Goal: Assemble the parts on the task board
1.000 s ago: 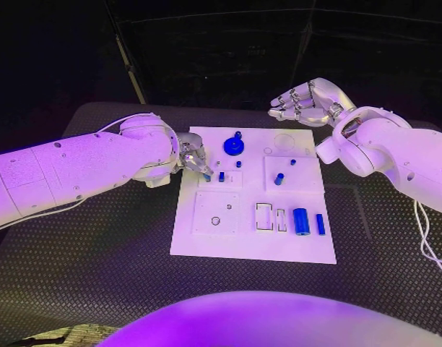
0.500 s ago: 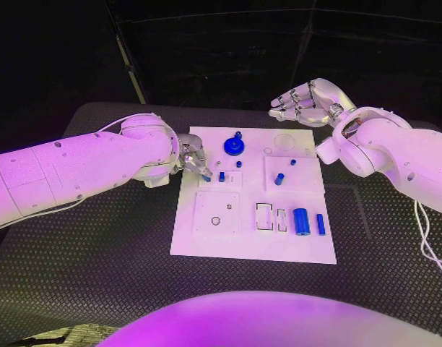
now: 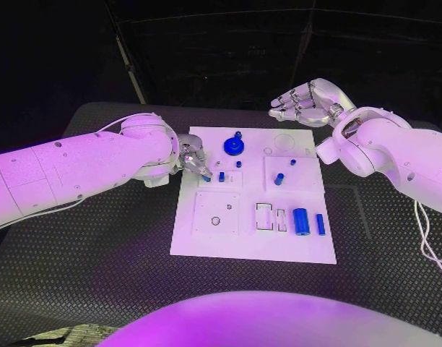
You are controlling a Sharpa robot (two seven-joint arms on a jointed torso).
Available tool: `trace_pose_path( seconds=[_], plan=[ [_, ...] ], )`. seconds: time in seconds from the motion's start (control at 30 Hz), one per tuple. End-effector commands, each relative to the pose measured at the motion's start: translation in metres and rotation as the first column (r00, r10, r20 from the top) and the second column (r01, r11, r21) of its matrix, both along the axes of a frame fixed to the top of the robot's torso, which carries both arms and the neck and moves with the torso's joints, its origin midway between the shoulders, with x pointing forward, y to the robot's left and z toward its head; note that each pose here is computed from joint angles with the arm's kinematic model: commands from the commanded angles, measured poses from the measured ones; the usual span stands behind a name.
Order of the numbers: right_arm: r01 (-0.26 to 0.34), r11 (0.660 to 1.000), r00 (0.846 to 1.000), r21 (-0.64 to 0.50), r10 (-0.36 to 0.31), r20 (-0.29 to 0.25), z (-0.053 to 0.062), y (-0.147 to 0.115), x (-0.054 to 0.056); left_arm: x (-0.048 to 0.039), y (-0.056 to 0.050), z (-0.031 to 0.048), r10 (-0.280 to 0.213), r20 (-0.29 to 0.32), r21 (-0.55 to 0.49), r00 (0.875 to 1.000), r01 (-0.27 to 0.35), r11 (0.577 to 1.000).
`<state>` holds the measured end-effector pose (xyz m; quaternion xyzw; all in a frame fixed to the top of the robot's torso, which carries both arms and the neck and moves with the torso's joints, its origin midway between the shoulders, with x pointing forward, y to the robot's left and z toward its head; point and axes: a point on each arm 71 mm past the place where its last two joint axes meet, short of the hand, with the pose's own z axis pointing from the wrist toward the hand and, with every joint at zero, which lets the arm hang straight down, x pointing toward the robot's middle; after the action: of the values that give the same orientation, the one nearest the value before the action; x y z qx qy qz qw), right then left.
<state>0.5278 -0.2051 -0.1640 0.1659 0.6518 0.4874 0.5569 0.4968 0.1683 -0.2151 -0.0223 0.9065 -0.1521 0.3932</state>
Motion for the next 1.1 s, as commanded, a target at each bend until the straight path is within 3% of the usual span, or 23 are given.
trace_pose_path(
  seconds=[0.03,0.57,1.1],
  plan=[
    [-0.011,1.0,1.0,0.006,0.011,0.003,0.001,0.002,0.0,-0.0029,-0.002,-0.0059,-0.019,-0.031,0.026,0.999,0.02,0.999],
    [-0.015,1.0,1.0,0.006,0.015,0.002,0.001,0.002,-0.001,-0.0032,-0.006,-0.0143,-0.037,-0.067,0.05,0.997,0.041,0.998],
    [-0.016,1.0,1.0,0.006,0.016,0.002,0.002,0.002,-0.001,0.0035,-0.007,-0.018,-0.021,-0.068,0.058,0.997,0.025,0.998]
  ],
)
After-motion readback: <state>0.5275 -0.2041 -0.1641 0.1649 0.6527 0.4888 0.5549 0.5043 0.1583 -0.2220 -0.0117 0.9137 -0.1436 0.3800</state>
